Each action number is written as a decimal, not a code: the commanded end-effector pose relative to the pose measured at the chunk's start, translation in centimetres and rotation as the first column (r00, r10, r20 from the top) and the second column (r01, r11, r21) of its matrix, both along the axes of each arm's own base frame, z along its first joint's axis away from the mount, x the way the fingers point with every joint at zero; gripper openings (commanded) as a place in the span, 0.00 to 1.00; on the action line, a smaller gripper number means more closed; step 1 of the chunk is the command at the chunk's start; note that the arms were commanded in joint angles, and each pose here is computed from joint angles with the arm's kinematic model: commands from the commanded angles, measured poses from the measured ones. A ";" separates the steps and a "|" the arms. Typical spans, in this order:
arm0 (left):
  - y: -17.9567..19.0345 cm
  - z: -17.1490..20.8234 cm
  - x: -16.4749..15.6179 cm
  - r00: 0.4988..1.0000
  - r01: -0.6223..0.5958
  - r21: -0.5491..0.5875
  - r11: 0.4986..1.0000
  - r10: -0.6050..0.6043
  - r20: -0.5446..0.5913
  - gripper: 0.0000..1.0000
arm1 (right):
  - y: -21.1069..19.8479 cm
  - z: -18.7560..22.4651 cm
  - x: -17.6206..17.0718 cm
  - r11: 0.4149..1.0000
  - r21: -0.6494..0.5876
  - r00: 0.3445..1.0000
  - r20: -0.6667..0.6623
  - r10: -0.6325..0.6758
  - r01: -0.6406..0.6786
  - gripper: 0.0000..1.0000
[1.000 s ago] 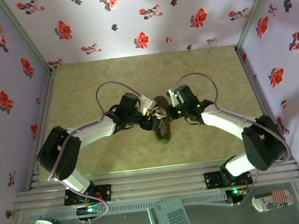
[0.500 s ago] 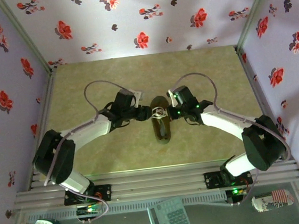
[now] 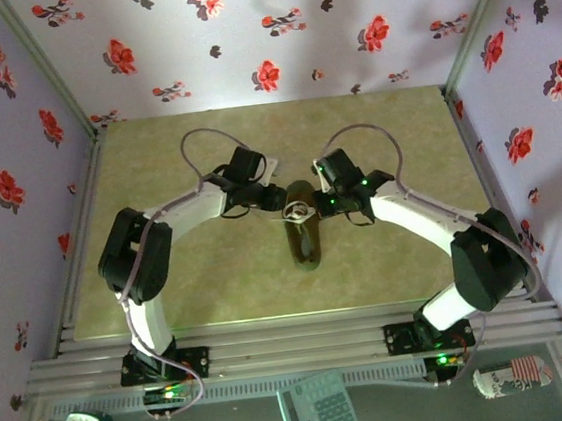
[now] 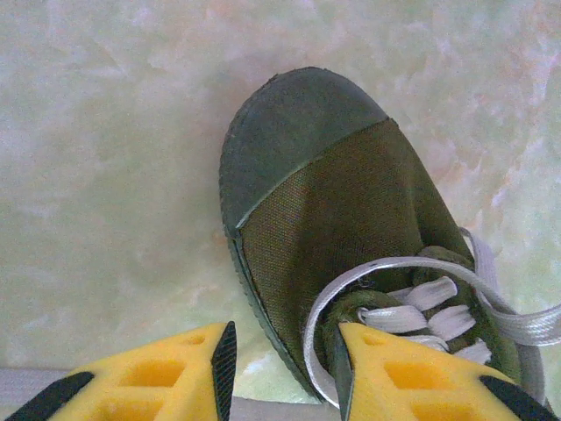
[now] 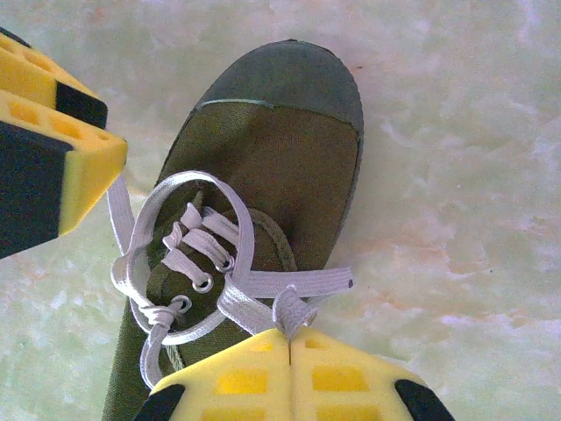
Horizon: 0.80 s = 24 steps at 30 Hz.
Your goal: Tie the shoes
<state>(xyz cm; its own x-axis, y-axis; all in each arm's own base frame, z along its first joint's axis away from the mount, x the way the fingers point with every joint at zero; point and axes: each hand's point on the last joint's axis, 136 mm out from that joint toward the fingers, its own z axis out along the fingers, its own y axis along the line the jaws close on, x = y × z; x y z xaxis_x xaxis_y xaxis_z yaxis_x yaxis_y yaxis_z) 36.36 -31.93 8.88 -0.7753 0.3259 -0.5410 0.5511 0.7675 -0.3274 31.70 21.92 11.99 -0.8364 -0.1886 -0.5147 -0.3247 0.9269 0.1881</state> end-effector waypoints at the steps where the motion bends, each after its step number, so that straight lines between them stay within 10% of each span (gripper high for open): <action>1: -0.9 0.1 -1.3 0.993 0.105 -0.033 0.994 -0.107 -0.047 0.40 | -0.4 0.3 0.1 0.999 -0.039 1.000 -0.019 -0.016 0.015 0.00; 19: -2.1 -3.7 -2.2 0.985 0.171 0.144 0.975 -0.163 -0.063 0.45 | -0.5 0.3 0.0 0.999 -0.039 0.999 -0.027 -0.021 0.019 0.00; 24: -2.1 -3.6 -1.6 0.989 0.149 0.190 0.970 -0.145 -0.035 0.31 | -0.5 0.2 -0.3 0.999 -0.034 0.999 -0.032 -0.020 0.019 0.00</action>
<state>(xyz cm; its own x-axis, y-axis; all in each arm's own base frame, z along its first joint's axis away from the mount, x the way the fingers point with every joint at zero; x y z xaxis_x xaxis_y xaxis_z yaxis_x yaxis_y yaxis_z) 34.62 -34.30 5.87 -0.7294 0.5033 -0.4633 0.6522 0.7159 -0.2492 31.35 21.52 11.70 -0.8555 -0.2010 -0.4772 -0.3139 0.9342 0.1692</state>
